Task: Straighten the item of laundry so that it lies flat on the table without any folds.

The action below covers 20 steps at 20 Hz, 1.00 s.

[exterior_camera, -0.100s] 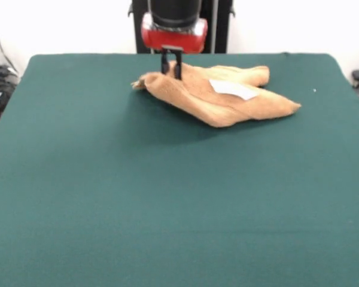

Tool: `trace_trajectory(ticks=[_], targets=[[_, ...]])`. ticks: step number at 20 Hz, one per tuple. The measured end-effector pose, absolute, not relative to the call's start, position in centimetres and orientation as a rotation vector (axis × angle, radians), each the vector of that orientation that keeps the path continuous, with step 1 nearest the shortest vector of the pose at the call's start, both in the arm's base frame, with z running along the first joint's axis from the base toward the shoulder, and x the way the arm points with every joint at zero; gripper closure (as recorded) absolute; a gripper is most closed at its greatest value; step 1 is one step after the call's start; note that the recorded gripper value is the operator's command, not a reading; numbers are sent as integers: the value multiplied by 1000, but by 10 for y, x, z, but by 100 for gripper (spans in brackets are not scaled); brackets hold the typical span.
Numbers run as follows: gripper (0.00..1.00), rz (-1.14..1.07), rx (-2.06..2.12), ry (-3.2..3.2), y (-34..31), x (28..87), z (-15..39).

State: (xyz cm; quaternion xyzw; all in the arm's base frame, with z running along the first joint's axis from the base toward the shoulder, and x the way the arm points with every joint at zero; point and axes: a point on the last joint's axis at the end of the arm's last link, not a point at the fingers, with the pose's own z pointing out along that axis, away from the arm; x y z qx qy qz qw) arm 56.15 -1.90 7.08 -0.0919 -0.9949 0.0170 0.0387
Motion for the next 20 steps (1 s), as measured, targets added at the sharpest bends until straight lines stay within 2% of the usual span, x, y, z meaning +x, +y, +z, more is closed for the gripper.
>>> trace_trajectory(ticks=[6, 20], targets=[[100, 64, -300, -3088, -23, 571, 92], [100, 62, -163, -3166, 11, 589, 66]])
